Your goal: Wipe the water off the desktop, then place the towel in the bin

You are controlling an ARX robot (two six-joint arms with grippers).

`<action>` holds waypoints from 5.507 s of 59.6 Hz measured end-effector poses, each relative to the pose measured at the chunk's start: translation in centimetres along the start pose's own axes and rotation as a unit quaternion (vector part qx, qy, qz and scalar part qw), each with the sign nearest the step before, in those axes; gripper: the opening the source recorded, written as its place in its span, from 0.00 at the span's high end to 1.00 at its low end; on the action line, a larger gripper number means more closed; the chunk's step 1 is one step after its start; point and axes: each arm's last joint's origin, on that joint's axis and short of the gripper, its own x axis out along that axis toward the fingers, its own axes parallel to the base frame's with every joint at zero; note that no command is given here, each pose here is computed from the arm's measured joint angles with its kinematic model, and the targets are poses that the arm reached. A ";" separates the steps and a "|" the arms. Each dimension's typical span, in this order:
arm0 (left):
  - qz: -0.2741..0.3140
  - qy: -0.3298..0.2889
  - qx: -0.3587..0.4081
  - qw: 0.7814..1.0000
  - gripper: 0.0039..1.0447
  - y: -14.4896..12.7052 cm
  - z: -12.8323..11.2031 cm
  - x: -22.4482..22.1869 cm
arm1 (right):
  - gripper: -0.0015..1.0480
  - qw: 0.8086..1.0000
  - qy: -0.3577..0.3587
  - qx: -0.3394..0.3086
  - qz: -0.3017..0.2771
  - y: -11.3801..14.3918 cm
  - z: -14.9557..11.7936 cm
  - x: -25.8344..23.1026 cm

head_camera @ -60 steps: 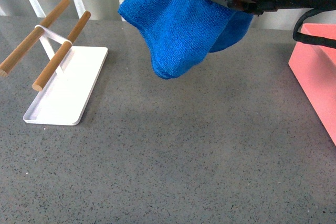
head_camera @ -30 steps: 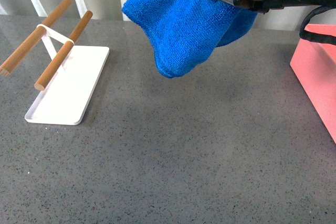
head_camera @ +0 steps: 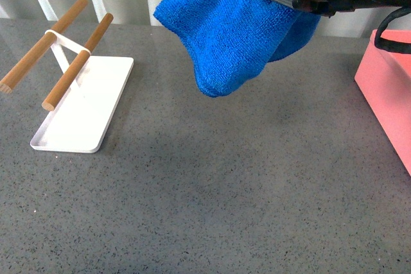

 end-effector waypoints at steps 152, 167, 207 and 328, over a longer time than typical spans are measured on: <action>0.000 -0.013 0.001 1.000 0.06 0.1 0.0 -5.7 | 0.94 0.917 0.337 -0.055 -0.204 -10.3 -11.0 2.0; 0.000 -0.013 0.001 1.000 0.06 0.1 0.0 -5.7 | 0.94 0.878 0.396 -0.153 -0.222 -11.9 -10.0 4.0; 0.000 -0.013 0.001 1.000 0.06 0.1 0.0 -5.7 | 0.94 0.867 0.395 -0.229 -0.200 -9.0 -8.4 11.8; 0.000 -0.013 0.001 1.000 0.06 0.1 0.0 -5.7 | 0.94 0.837 0.257 -0.118 -0.468 -9.7 9.8 -13.9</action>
